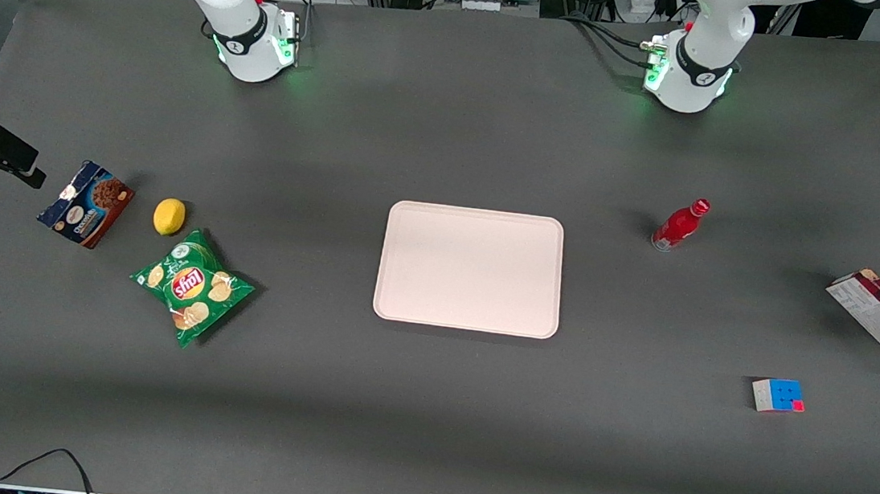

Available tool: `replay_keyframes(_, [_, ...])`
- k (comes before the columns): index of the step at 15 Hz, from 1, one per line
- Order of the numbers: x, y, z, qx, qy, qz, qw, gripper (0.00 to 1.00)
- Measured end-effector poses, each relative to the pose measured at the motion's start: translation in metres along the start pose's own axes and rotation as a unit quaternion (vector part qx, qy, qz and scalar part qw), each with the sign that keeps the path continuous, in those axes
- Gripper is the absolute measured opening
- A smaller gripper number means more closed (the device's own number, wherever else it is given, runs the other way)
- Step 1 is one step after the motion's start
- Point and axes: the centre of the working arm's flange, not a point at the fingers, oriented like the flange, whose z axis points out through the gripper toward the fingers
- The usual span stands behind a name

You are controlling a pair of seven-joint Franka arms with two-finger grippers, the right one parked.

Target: Place red cookie box on tray

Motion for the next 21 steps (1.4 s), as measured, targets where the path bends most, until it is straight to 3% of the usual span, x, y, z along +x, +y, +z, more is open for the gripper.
replay_keyframes(2, [0.005,-0.007,0.018,-0.020,0.007,0.018,0.9996,1.00])
replay_keyframes(4, [0.007,-0.011,0.033,-0.029,0.005,0.023,0.9993,1.00])
replay_keyframes(10, [0.009,-0.018,0.046,-0.026,0.000,0.022,0.9994,1.00])
replay_keyframes(15, [0.013,-0.027,0.064,-0.010,0.018,0.026,0.9994,1.00])
replay_keyframes(21, [0.011,-0.030,0.077,-0.007,0.010,0.027,0.9996,0.96])
